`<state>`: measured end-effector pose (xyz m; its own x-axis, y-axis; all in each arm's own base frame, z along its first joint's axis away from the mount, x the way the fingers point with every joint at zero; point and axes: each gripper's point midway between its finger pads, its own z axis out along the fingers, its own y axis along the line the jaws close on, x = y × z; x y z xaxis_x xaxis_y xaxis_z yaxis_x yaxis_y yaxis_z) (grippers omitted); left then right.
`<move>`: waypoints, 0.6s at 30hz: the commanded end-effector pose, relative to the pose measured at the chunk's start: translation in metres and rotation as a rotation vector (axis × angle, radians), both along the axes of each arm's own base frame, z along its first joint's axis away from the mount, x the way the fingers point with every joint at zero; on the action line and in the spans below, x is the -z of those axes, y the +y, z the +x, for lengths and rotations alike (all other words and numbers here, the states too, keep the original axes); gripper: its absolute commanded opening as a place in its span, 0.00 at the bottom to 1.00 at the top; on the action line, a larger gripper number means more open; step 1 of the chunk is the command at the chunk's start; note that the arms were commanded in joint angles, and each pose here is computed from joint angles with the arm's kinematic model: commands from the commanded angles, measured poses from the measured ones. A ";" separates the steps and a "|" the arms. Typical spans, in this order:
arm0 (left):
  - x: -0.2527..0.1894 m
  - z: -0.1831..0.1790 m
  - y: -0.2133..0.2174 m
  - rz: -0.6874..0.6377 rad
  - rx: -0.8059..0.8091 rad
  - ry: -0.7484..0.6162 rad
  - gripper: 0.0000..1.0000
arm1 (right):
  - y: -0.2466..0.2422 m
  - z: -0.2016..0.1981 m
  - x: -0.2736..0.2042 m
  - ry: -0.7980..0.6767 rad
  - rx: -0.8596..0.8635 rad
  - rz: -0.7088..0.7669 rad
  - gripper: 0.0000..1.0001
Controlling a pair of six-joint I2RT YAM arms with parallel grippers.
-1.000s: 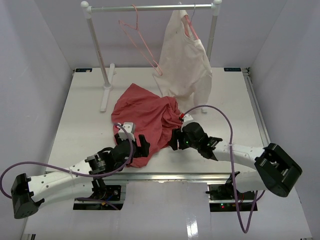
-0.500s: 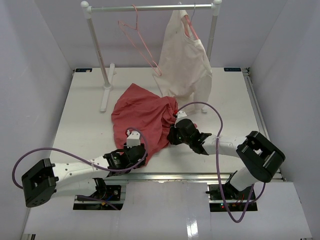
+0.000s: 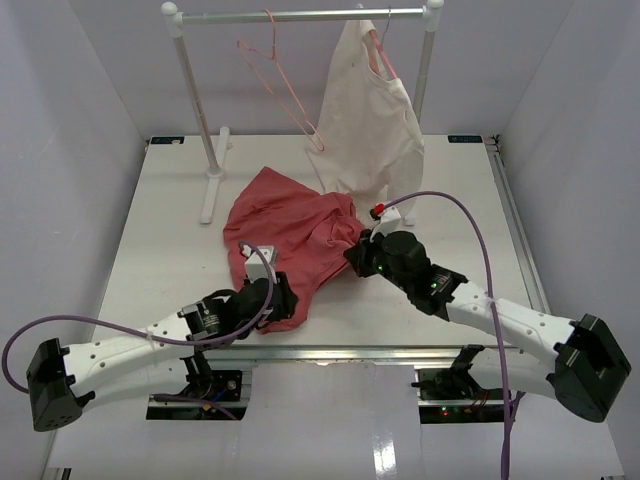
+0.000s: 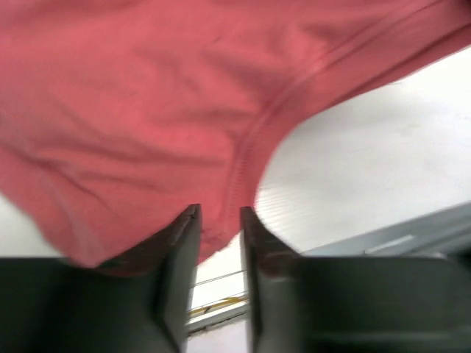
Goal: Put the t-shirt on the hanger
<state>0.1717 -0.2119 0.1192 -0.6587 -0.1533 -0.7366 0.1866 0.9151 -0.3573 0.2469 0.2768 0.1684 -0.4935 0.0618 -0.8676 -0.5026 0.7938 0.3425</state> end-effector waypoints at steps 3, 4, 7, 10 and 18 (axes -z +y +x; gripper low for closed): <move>0.024 -0.021 -0.016 -0.015 0.055 0.160 0.88 | -0.015 -0.006 -0.020 -0.032 0.028 -0.003 0.08; 0.034 -0.024 -0.017 0.010 0.063 0.187 0.90 | -0.014 -0.008 -0.018 -0.028 0.017 0.007 0.08; 0.060 -0.026 -0.011 0.101 0.055 0.226 0.89 | -0.012 -0.013 -0.017 -0.028 -0.004 0.027 0.08; 0.072 -0.029 -0.007 0.133 0.049 0.248 0.87 | -0.018 -0.013 -0.018 -0.039 0.013 0.023 0.08; 0.088 -0.023 0.001 0.209 0.028 0.228 0.58 | -0.027 -0.012 -0.023 -0.069 0.041 0.025 0.08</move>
<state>0.1438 -0.2110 0.0344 -0.8268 0.0044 -0.5625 0.1515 0.9648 -0.2150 0.2313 0.2527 0.1797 -0.4778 0.0765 -0.8751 -0.4919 0.8020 0.3387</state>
